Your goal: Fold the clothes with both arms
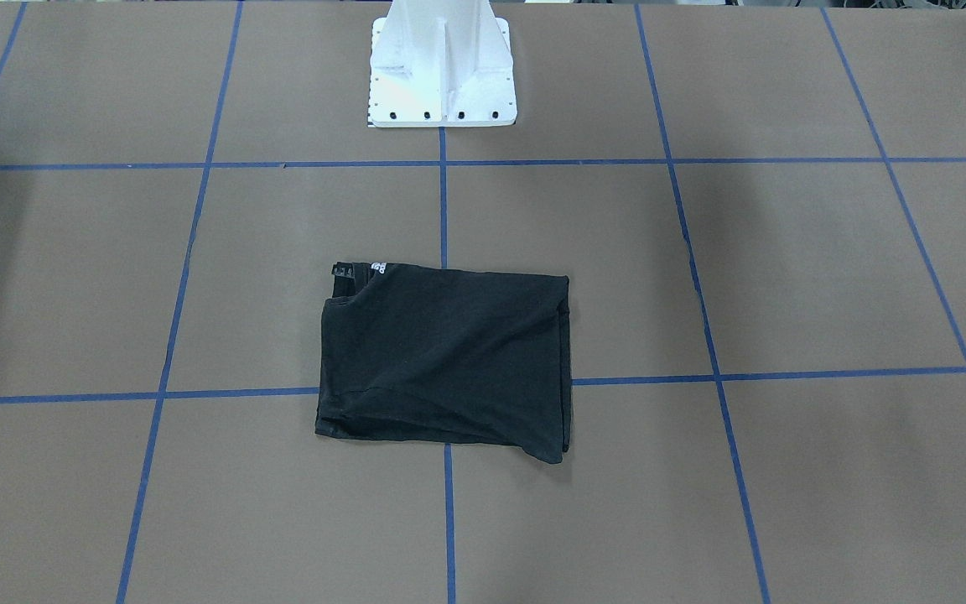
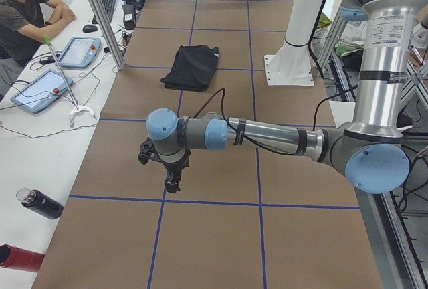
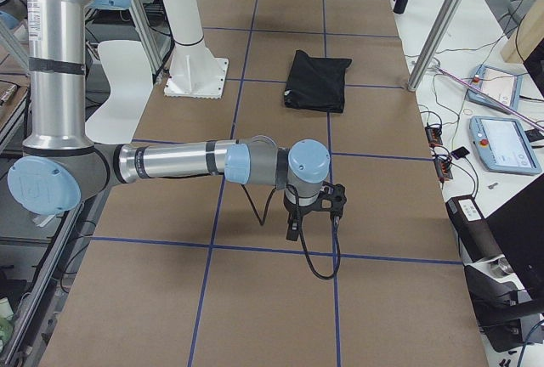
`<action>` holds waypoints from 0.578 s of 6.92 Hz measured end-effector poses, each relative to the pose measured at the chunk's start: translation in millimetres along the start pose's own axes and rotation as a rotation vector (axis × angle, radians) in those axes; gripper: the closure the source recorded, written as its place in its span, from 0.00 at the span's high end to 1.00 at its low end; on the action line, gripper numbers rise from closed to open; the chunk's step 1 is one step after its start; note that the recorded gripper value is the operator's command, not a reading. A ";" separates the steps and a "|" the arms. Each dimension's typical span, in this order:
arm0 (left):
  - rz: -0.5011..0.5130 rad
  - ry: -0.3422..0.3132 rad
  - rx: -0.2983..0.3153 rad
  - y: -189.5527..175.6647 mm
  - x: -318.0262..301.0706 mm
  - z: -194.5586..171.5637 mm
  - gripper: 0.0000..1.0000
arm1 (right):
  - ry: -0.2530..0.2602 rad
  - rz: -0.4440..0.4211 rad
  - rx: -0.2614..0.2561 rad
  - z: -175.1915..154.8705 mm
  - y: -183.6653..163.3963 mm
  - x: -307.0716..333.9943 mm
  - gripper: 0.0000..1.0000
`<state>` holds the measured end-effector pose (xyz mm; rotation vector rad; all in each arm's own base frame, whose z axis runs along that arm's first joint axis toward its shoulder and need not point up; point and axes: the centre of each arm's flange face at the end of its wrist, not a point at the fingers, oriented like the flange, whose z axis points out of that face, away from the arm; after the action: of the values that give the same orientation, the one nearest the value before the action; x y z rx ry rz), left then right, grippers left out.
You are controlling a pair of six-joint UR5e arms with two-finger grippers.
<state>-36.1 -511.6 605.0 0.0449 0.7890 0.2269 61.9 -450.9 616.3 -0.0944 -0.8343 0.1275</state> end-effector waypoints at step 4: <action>-0.031 0.003 -0.035 4.2 -11.4 12.2 1.00 | 0.001 -0.025 -0.035 16.5 20.8 24.7 1.00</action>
<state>-36.1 -509.4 622.1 -0.0007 0.7882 0.2109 64.5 -426.1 642.7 -0.1169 -0.8369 0.0892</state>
